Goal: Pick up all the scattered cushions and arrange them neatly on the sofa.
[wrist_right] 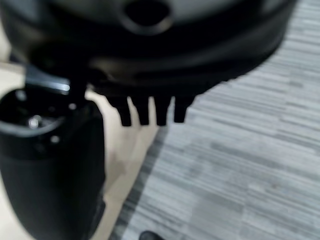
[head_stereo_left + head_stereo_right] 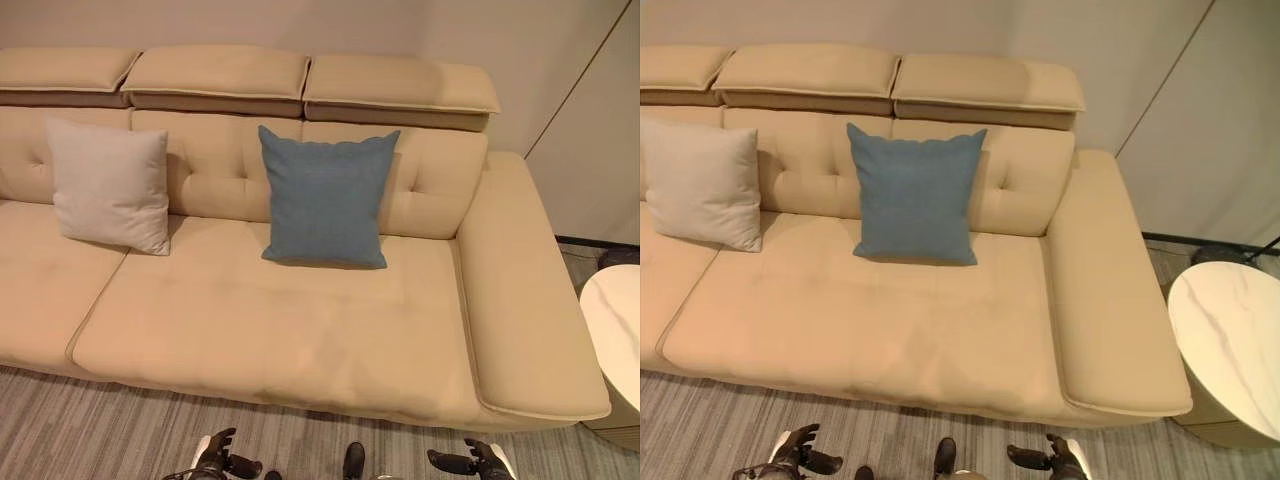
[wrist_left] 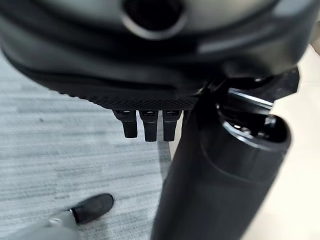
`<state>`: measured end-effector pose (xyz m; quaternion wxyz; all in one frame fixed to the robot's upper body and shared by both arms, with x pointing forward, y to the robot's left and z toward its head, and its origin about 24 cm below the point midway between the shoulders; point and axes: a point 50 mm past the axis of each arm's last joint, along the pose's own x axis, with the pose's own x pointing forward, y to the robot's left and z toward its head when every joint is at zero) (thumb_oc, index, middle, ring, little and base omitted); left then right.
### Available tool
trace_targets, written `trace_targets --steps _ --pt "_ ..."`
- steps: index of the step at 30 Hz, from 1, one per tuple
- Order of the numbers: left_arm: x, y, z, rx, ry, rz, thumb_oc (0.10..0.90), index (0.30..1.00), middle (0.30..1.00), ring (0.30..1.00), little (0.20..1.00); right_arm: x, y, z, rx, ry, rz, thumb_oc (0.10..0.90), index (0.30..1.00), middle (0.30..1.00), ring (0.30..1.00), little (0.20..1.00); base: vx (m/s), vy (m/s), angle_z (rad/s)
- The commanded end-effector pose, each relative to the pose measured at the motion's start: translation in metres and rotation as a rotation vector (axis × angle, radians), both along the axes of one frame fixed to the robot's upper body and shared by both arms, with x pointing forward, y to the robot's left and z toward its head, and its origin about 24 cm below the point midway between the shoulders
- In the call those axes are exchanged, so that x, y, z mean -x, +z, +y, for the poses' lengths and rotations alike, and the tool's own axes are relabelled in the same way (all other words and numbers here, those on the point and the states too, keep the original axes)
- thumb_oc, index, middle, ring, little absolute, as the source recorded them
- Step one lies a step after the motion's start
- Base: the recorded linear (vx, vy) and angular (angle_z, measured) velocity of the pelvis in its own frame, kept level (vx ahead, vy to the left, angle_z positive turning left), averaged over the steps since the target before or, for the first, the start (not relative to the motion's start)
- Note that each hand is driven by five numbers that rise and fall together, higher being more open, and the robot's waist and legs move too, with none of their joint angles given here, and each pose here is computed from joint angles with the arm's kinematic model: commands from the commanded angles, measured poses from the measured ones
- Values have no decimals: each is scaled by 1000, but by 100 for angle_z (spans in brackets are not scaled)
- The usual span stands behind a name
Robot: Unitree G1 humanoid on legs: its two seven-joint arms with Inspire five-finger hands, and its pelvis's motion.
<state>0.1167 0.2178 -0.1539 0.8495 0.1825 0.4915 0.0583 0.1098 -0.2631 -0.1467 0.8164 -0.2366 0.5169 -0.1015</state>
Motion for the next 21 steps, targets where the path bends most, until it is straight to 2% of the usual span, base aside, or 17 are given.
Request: trace_targets --steps 1,7,15,21 --pt "9 3 26 -67 43 28 800 900 900 900 900 -1 1 -4 30 8 4 800 900 900 900 900 27 66 -6" --pt "18 0 30 -83 30 75 800 900 900 900 900 4 -2 0 20 6 31 800 900 900 900 900 1 57 -9" --pt "9 2 29 -93 4 60 800 900 900 900 900 4 -4 5 7 3 42 800 900 900 900 900 -5 43 -1" --pt "12 2 30 -78 45 54 800 900 900 900 900 4 -5 7 5 0 42 800 900 900 900 900 0 0 0"
